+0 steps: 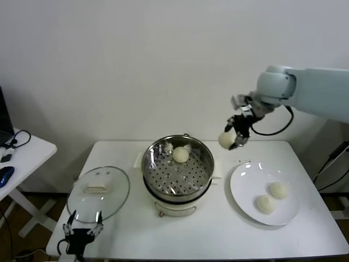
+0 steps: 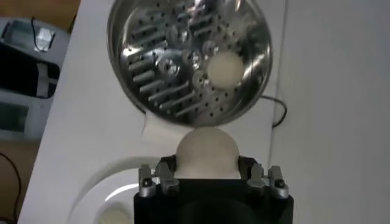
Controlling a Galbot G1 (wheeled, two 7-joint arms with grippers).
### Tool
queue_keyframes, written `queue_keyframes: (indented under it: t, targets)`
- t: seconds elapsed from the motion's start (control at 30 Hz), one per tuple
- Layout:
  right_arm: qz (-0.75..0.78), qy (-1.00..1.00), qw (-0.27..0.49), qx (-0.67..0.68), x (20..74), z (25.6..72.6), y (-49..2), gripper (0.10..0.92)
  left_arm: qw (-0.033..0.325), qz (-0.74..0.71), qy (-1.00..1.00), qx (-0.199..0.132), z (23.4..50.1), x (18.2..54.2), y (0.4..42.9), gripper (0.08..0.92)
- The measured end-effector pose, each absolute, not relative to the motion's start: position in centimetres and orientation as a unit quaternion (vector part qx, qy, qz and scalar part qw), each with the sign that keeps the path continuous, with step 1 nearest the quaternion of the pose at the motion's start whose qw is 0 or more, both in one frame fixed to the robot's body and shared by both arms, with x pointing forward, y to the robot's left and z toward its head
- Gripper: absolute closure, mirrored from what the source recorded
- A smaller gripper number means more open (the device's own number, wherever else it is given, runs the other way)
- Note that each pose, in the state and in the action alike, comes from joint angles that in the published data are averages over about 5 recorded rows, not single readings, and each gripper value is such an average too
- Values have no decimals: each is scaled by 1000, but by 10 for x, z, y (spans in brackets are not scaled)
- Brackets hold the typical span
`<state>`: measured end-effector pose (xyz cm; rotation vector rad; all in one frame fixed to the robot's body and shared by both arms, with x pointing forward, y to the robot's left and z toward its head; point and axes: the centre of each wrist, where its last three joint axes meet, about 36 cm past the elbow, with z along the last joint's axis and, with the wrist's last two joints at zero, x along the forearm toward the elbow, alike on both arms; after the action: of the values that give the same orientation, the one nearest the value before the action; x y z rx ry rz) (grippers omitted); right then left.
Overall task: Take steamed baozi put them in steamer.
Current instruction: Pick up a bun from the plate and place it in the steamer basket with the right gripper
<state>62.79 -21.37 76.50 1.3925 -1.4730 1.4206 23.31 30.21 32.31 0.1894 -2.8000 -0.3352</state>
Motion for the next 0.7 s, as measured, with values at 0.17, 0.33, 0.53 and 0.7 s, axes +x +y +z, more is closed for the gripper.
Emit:
queue_keyframes:
  t: [0.17,0.33,0.53,0.7]
  targets:
    - [553,-553,303,545,624,778,-159,348,153,-117,-979,65,325,235,301,177]
    - [561,-535,291,561,622,763,-108,330,149,-117,-980,65,327,237,301,177]
    - [570,-509,290,576,623,723,-66,314,149,-117,-980,64,327,237,301,177]
    - [580,-494,291,578,627,687,-41,310,150,-118,-980,65,326,238,302,177]
